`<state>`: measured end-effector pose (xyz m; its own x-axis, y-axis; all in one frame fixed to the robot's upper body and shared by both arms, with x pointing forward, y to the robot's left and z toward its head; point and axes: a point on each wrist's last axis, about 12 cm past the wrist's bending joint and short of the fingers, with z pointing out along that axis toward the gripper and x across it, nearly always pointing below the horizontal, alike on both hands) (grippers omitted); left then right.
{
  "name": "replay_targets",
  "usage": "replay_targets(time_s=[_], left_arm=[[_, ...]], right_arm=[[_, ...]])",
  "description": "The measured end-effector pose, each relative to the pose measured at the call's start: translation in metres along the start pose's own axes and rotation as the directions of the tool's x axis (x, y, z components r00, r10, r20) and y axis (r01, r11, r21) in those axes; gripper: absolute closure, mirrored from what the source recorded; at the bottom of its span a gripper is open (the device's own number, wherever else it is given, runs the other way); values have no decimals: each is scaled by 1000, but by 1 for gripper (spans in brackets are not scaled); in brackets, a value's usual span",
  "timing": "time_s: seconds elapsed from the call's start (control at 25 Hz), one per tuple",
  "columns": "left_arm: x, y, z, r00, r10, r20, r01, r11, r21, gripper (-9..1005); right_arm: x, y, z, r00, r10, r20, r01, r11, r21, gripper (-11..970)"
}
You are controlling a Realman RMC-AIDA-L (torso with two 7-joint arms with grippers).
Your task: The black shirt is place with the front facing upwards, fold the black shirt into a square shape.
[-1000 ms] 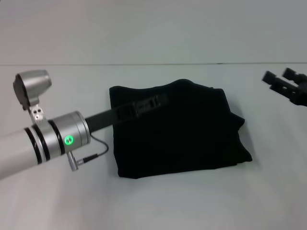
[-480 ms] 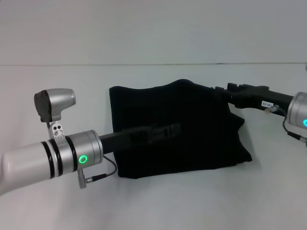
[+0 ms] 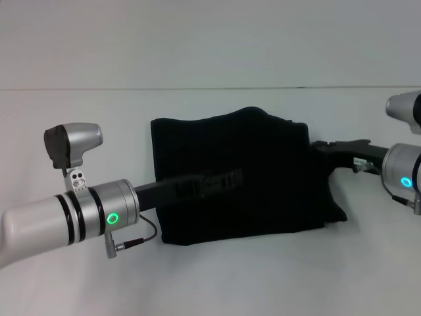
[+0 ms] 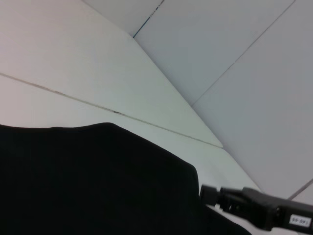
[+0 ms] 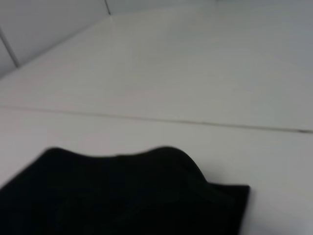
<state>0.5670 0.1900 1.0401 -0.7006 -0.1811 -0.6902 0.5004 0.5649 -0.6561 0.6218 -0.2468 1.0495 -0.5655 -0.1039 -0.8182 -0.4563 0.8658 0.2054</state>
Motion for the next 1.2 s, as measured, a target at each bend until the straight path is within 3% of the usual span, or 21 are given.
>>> replay_targets(time_s=[0.16, 0.28, 0.48, 0.72, 0.92, 1.2], left_arm=[[0, 2, 0, 1000, 1, 2, -1, 1000, -17, 47], [0, 3, 0, 1000, 3, 2, -3, 1000, -23, 47], [1, 5, -2, 1000, 6, 3, -6, 999, -36, 47], [2, 7, -2, 1000, 3, 9, -2, 999, -54, 46], [0, 10, -1, 1000, 4, 15, -2, 997, -84, 46], [-2, 11, 0, 1000, 14, 13, -13, 995, -99, 46]], right_arm=[[6, -16, -6, 999, 30, 12, -31, 993, 116, 861], [-1, -28, -23, 992, 69, 109, -82, 989, 121, 942], [-10, -11, -44, 974, 66, 215, -43, 993, -114, 956], [5, 19, -32, 995, -2, 97, 28, 962, -273, 956], [21, 29, -17, 999, -30, -23, 22, 961, -274, 956], [25, 16, -17, 1000, 13, -19, -17, 983, -181, 955]])
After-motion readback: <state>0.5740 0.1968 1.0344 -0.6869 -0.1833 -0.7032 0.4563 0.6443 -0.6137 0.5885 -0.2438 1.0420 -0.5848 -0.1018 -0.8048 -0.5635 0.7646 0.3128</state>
